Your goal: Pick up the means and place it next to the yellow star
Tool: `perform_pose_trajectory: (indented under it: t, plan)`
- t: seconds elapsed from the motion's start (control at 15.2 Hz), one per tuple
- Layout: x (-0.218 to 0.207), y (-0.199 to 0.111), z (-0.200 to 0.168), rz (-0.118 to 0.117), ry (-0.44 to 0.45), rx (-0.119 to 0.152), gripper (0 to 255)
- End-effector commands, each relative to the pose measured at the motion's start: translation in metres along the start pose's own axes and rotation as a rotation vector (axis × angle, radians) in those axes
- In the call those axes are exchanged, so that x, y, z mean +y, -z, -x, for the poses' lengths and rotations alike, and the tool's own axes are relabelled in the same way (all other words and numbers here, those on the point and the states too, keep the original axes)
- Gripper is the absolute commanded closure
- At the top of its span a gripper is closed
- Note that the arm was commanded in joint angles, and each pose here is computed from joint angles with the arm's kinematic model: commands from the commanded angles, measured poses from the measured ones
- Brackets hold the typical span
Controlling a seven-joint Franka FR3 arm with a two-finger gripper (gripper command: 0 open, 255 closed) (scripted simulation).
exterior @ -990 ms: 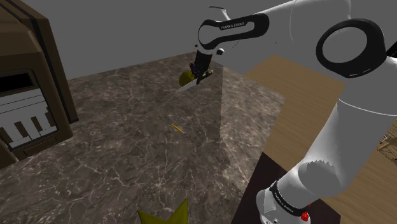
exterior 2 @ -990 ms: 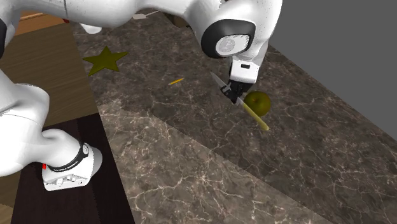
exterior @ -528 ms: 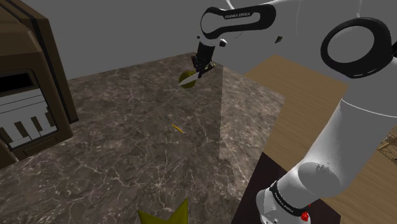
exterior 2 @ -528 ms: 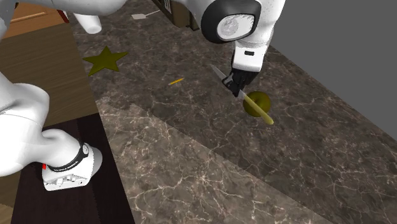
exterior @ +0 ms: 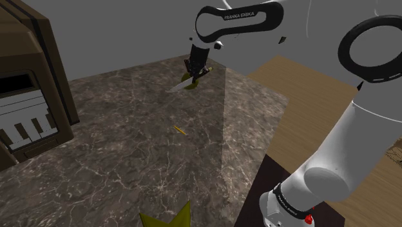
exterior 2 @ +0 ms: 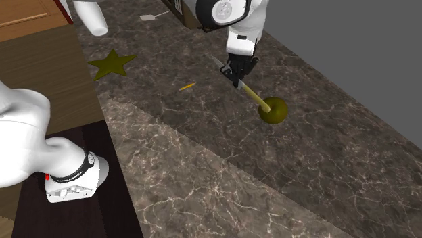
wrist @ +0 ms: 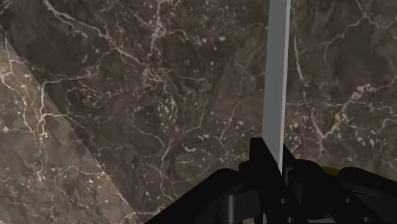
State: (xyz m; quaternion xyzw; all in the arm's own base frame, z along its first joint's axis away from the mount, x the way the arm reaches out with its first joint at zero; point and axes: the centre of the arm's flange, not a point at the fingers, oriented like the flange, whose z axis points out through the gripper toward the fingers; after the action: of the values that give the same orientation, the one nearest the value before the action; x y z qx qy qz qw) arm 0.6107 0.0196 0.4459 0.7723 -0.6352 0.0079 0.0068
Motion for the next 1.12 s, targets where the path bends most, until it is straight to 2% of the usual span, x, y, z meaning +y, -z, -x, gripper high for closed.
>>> perform_pose_trajectory:
  t: [0.0,1.06]
  plan:
    - [0.001,-0.002,0.026,0.0,-0.001,0.0,255]
    - [0.01,-0.009,0.237,0.0,-0.001,0.0,255]
